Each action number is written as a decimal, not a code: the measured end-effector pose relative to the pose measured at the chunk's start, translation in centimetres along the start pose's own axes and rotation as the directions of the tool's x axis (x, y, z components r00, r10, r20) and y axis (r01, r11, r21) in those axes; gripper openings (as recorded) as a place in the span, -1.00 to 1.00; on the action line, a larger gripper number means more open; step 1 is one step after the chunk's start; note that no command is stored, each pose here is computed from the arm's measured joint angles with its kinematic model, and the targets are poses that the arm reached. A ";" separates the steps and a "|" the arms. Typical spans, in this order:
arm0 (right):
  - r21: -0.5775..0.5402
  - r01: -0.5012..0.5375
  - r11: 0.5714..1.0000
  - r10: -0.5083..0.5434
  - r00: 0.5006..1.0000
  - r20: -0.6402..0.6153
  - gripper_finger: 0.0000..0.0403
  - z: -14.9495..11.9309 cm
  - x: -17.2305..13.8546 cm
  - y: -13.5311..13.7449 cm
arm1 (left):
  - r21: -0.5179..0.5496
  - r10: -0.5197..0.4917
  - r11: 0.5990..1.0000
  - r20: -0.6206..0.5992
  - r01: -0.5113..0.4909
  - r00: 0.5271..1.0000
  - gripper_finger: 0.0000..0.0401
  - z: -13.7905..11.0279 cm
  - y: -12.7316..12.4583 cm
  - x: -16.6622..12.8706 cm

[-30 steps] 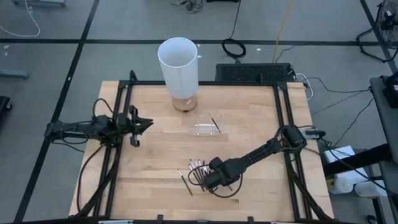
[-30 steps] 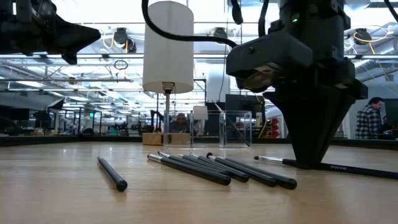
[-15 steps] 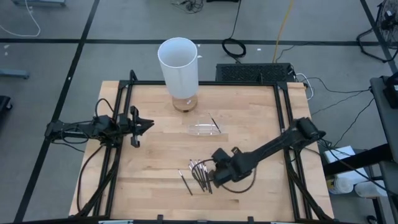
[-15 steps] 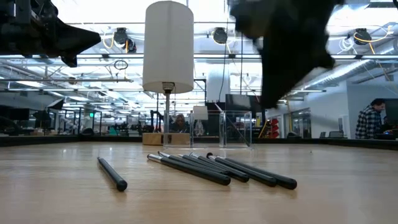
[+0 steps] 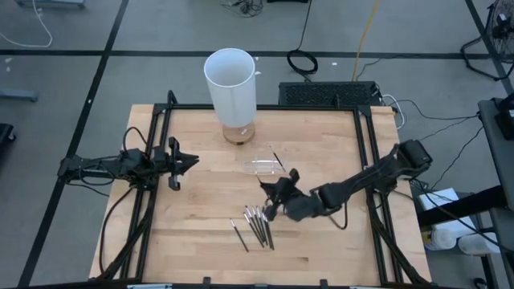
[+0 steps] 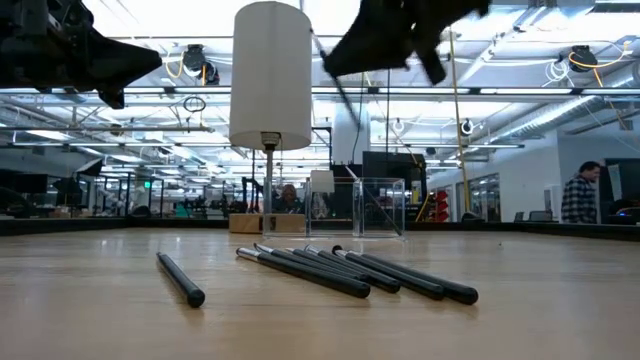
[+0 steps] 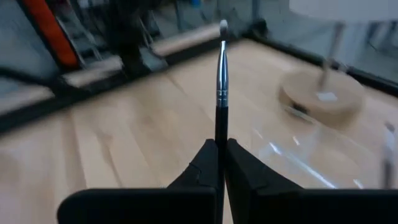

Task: Pick & Place Makeup Supplies
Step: Put the makeup brush into the transparent organizer

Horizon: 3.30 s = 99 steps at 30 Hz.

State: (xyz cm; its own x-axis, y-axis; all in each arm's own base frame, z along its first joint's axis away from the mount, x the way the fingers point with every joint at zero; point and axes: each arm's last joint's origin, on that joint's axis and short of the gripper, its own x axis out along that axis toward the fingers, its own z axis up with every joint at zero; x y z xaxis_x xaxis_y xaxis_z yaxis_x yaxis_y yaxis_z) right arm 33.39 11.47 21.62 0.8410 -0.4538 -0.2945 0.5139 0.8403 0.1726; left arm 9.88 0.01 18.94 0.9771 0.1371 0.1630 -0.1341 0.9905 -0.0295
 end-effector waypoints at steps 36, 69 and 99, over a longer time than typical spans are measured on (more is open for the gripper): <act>-0.078 0.025 0.997 -0.003 0.963 0.269 -1.00 1.6 9.3 -8.7 | 0.117 0.030 0.993 0.034 -0.034 0.999 -0.69 0.3 0.1 0.0; -0.119 0.056 0.991 -0.050 0.997 0.053 -1.00 -1.3 13.8 -8.0 | 0.087 0.045 0.995 0.029 -0.048 0.999 -0.69 0.3 0.1 0.0; -0.124 0.008 0.992 -0.016 0.998 -0.057 -0.85 -2.2 14.0 -8.4 | 0.060 0.043 0.997 0.031 -0.044 0.999 -0.69 0.3 0.1 0.0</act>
State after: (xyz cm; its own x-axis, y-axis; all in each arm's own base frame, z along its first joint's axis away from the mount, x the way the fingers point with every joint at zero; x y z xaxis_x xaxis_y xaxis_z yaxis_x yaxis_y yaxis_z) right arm 40.44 -1.31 13.97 0.8219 -0.4491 -0.3504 0.4959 0.8668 0.0522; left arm 9.81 0.14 19.24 0.9650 0.1794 0.1916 -0.1871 0.9821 0.0229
